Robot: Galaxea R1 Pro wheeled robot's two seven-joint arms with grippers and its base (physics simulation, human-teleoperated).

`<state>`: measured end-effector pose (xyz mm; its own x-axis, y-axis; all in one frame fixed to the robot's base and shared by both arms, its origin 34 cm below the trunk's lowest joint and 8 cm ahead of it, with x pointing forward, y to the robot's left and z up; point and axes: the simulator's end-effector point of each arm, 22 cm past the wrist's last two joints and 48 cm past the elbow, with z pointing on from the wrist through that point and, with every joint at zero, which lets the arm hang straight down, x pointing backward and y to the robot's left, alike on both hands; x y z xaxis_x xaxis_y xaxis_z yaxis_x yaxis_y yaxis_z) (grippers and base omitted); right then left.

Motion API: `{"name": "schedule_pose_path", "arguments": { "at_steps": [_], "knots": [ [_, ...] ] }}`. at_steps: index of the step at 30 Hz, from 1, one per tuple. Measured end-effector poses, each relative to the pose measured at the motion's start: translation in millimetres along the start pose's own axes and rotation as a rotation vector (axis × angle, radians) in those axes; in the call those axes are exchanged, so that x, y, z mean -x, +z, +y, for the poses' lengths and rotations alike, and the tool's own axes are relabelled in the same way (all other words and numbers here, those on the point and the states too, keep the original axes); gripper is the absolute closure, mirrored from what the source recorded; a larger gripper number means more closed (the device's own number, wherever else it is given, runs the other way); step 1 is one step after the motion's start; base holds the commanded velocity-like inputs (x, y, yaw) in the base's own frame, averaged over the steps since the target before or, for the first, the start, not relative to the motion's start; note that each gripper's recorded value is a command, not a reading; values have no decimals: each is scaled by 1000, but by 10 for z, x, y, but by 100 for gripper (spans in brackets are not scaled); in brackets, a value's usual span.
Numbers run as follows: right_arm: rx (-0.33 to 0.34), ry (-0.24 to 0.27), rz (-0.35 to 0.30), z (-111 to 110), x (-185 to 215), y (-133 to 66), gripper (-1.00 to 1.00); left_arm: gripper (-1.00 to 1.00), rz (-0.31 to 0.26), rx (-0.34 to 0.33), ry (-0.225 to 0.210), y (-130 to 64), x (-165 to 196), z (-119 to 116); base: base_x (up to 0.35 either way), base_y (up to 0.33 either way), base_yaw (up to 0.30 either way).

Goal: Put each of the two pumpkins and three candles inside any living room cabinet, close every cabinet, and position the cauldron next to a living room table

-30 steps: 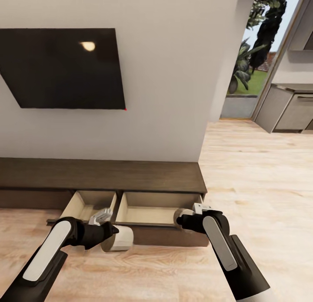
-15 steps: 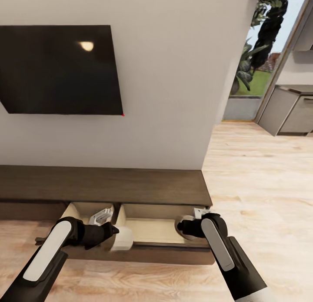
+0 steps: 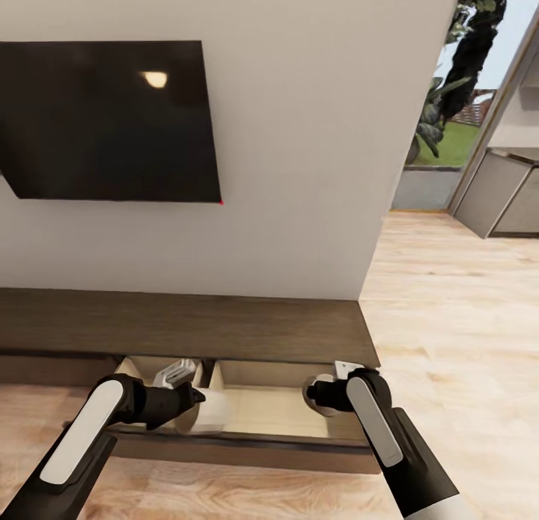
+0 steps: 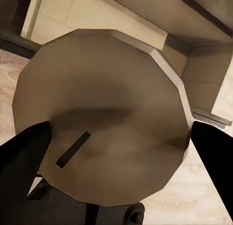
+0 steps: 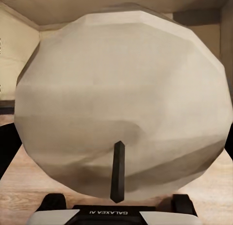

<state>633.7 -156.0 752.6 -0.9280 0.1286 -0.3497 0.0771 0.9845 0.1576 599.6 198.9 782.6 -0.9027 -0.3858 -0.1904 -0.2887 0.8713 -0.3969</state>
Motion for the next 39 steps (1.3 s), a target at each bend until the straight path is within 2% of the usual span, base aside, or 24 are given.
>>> {"name": "schedule_pose_path", "arguments": {
  "at_steps": [4,10,15,20,24,31,39],
  "knots": [
    [-9,2,35,-35,-116,85,100,100,0,4,2,3,0,7,71,0,117],
    [-15,-4,39,-41,-132,95,100,100,-2,6,4,2,2,3,110,0,12],
    [-21,-8,41,-53,-143,106,100,100,-4,-17,7,27,-11,-189,27,0,1],
    [-29,-13,37,-67,-132,103,100,100,-72,65,96,42,155,-304,2,0,0],
    [-30,-13,36,-68,-130,101,100,100,-146,158,165,73,232,-422,0,0,0],
    [-33,-12,37,-78,-134,106,100,100,-147,176,196,141,154,-530,0,1,-84],
    [-33,-11,38,-78,-139,108,100,100,-147,176,202,145,147,-539,0,84,-13]
  ]
}}
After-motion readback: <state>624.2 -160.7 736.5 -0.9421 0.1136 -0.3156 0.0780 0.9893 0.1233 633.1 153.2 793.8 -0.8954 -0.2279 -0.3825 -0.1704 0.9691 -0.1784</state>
